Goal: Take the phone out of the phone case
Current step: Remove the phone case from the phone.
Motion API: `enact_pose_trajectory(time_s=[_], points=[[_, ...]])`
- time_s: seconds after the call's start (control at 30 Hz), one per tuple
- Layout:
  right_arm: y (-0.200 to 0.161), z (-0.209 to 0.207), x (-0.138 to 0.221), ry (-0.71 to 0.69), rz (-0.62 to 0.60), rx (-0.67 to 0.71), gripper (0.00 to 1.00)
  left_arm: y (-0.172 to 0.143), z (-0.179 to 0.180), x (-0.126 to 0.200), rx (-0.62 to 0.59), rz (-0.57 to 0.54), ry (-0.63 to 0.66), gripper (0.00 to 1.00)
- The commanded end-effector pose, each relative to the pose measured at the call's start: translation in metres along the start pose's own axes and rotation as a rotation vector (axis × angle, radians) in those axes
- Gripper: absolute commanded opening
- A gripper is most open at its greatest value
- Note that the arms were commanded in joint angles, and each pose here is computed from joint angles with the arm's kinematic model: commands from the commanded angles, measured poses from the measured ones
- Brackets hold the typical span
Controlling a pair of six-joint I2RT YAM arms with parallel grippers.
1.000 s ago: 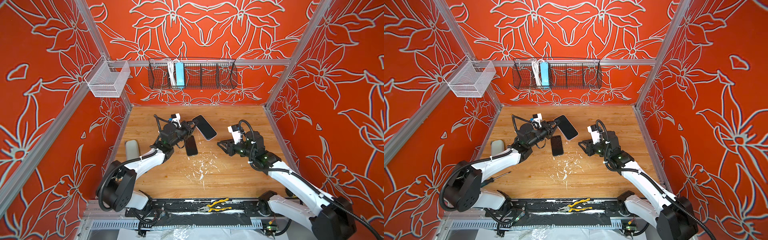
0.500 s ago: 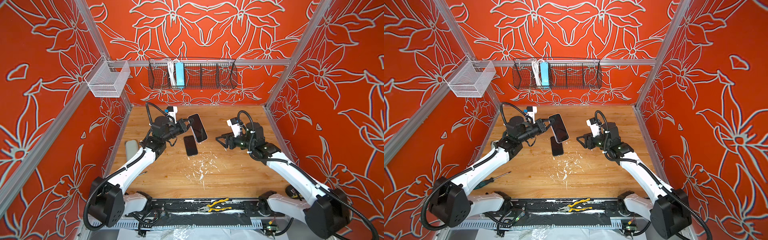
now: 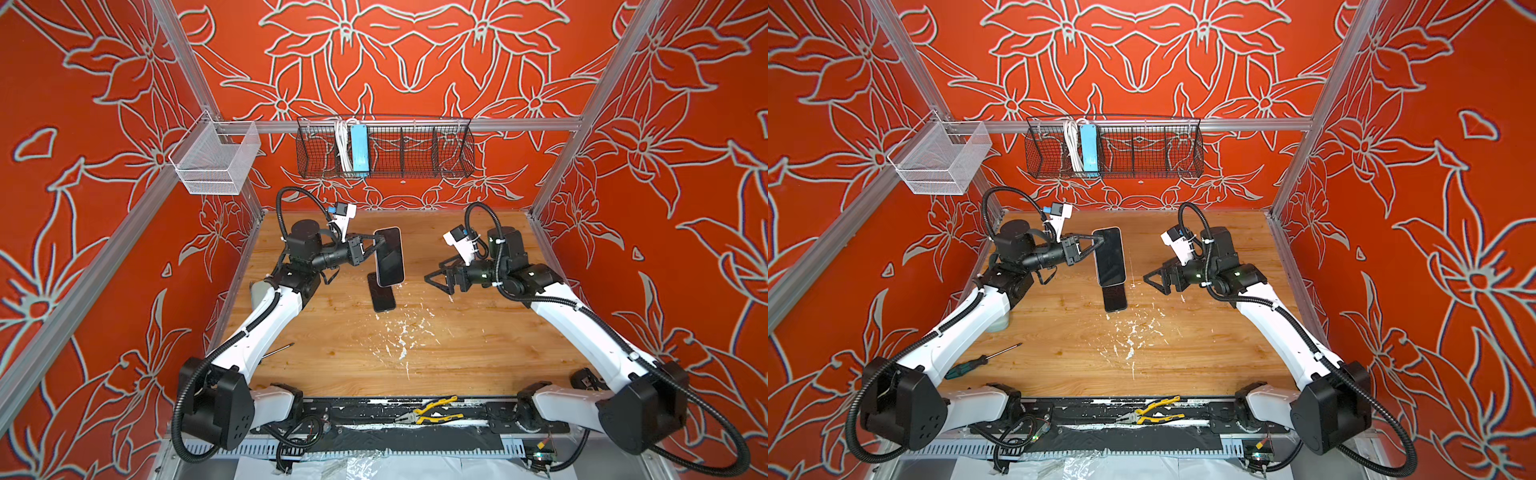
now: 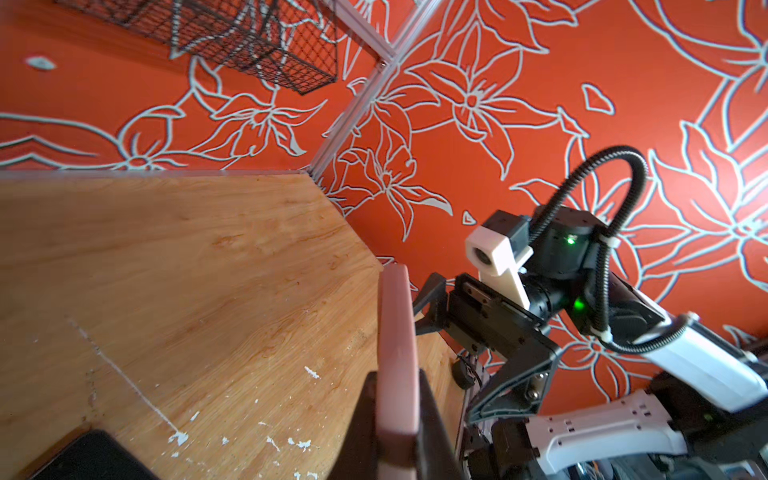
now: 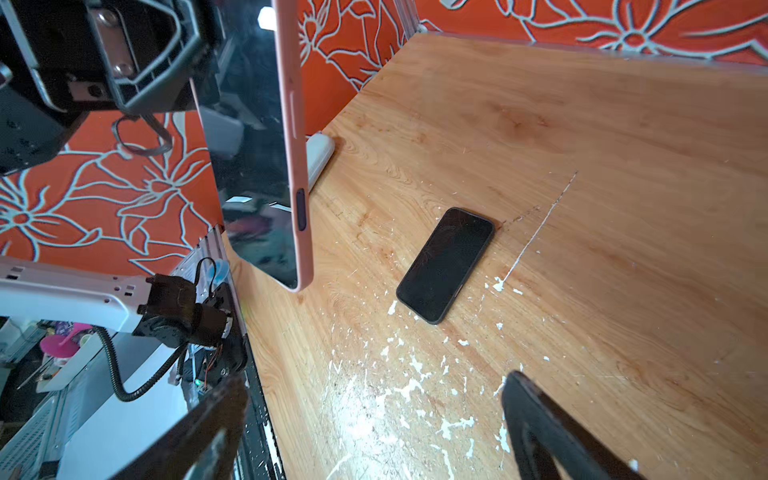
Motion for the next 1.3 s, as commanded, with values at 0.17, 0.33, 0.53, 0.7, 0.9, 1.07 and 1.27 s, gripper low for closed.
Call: enact_pose_trajectory(time_s=[0.17,0.33,0.53,0.7,0.9,1.07,1.27], points=[[0.01,0.012,0.001,0.175,0.046,0.102,0.83,0.016,-0.014,0.001,-0.201,0.052,-0.175,0.0],[0.014,0.02,-0.003,0.201,0.046,0.147,0.74,0.018,-0.007,-0.002,-0.234,0.076,-0.212,0.0],[0.016,0.031,-0.013,0.189,0.079,0.202,0.73,0.024,0.002,-0.011,-0.21,0.112,-0.258,0.0],[0.014,0.039,-0.025,0.169,0.139,0.258,0.72,0.027,0.004,-0.015,-0.223,0.136,-0.297,0.0],[0.008,0.046,-0.043,0.141,0.264,0.327,0.69,0.029,0.002,-0.016,-0.231,0.162,-0.346,0.0],[0.01,0.05,-0.048,0.148,0.263,0.349,0.64,0.026,-0.001,-0.014,-0.25,0.191,-0.395,0.0],[0.014,0.057,-0.048,0.156,0.259,0.374,0.58,0.023,0.002,-0.015,-0.242,0.219,-0.431,0.0]])
Point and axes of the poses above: each gripper's point midway between its finger pads, its own x axis back along the fingers, its own z axis along the line the jaws close on, y = z × x, the point moved 10 cm from there along x, back along the fingers, and after that the axes turned 3 degrees about x, right-handed, at the moved point
